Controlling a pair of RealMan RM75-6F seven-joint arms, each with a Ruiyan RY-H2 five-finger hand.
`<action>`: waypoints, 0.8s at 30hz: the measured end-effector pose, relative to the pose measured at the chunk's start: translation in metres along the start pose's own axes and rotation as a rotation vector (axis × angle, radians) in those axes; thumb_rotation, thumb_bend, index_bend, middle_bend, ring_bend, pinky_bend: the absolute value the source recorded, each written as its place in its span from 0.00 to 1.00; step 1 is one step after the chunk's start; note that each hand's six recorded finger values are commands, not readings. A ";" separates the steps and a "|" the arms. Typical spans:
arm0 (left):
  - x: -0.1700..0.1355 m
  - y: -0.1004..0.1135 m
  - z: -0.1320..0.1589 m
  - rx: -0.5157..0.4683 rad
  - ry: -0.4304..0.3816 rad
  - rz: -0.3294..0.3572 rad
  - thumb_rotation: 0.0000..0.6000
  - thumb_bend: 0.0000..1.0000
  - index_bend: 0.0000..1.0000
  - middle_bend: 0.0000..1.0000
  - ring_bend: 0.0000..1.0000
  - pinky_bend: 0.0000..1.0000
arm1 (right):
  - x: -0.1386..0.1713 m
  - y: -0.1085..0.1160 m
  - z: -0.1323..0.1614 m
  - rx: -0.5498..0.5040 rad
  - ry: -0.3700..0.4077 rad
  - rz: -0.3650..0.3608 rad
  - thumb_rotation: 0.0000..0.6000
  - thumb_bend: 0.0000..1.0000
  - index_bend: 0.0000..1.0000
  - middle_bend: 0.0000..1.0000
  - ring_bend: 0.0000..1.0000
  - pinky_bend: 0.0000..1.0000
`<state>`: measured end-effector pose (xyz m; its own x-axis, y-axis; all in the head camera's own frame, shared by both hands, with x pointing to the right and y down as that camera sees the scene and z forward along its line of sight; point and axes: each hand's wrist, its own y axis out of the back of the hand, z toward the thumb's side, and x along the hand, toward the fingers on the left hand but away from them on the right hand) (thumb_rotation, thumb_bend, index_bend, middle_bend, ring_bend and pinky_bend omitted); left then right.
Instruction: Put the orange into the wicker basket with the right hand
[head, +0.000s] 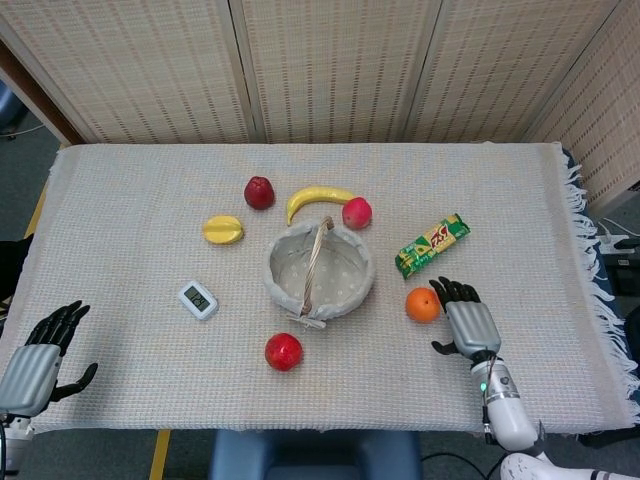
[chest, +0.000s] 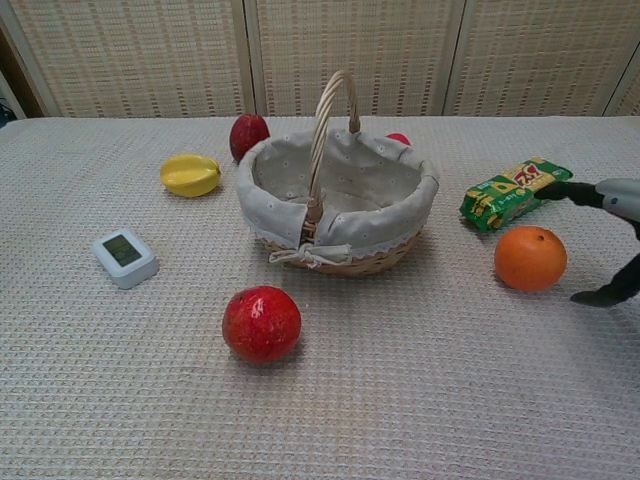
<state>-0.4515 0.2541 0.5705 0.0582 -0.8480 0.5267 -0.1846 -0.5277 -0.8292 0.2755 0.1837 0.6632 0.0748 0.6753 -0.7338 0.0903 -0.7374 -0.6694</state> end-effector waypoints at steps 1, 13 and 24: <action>0.000 0.000 0.000 -0.001 0.000 -0.001 1.00 0.32 0.00 0.00 0.00 0.10 | -0.003 -0.002 0.008 0.003 0.008 0.000 1.00 0.10 0.00 0.00 0.00 0.09; 0.000 0.000 0.000 -0.009 0.001 -0.005 1.00 0.33 0.00 0.00 0.00 0.10 | -0.018 -0.010 0.021 0.055 -0.035 -0.004 1.00 0.10 0.00 0.00 0.00 0.10; 0.000 0.000 -0.001 -0.019 0.006 -0.010 1.00 0.32 0.00 0.00 0.00 0.10 | -0.039 -0.021 0.020 0.071 -0.077 0.015 1.00 0.15 0.00 0.00 0.00 0.19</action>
<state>-0.4524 0.2543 0.5707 0.0538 -0.8423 0.5364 -0.2021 -0.5352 -0.8202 0.2505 0.1723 0.7040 -0.0011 0.6632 -0.7485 0.0191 -0.7483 -0.6631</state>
